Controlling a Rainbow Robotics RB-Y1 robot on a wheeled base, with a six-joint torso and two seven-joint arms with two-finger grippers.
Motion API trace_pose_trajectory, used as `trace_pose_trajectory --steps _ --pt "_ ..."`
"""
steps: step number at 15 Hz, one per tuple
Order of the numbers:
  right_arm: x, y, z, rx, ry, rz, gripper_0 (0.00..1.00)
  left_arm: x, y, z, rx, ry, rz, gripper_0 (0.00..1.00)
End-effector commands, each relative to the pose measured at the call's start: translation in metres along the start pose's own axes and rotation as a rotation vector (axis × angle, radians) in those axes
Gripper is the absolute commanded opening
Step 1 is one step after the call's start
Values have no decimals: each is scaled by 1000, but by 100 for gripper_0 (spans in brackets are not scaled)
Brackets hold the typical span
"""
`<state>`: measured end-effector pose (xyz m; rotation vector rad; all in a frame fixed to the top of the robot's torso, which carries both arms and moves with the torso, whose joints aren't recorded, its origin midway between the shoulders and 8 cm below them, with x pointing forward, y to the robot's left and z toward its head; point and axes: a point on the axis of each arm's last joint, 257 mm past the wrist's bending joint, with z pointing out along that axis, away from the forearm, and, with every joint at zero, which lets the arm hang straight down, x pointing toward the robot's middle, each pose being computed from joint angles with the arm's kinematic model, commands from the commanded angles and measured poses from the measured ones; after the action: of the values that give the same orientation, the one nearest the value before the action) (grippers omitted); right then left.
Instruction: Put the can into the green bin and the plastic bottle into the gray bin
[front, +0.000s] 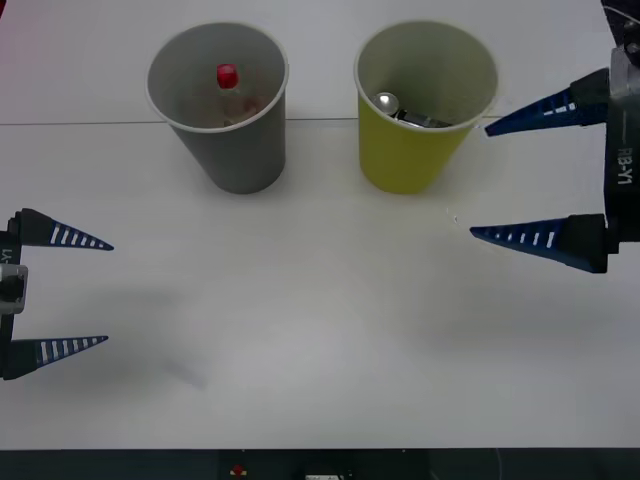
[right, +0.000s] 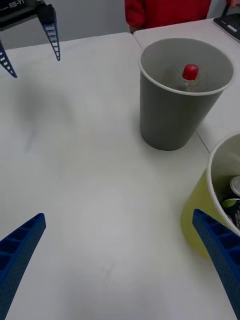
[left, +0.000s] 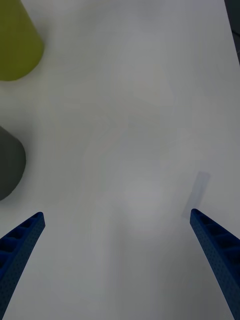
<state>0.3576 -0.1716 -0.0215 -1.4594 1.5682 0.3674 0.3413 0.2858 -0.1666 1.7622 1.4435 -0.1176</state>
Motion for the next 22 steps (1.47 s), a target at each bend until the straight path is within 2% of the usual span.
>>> trace_pose_trajectory --steps 1,4,7,16,18,22 --pt "29 6 -14 16 29 -32 100 0 0 0 0 0 0 100" --pt "57 14 -24 21 50 -54 100 0 0 0 0 0 0 100" --pt "84 18 -32 3 25 -60 100 0 0 0 0 0 0 100" --pt "149 18 -50 -27 38 -113 100 0 0 0 0 0 0 100" --pt "153 16 -51 -23 31 -100 100 0 0 0 0 0 0 100" --pt "154 15 -53 -25 38 -105 100 0 0 0 0 0 0 100"
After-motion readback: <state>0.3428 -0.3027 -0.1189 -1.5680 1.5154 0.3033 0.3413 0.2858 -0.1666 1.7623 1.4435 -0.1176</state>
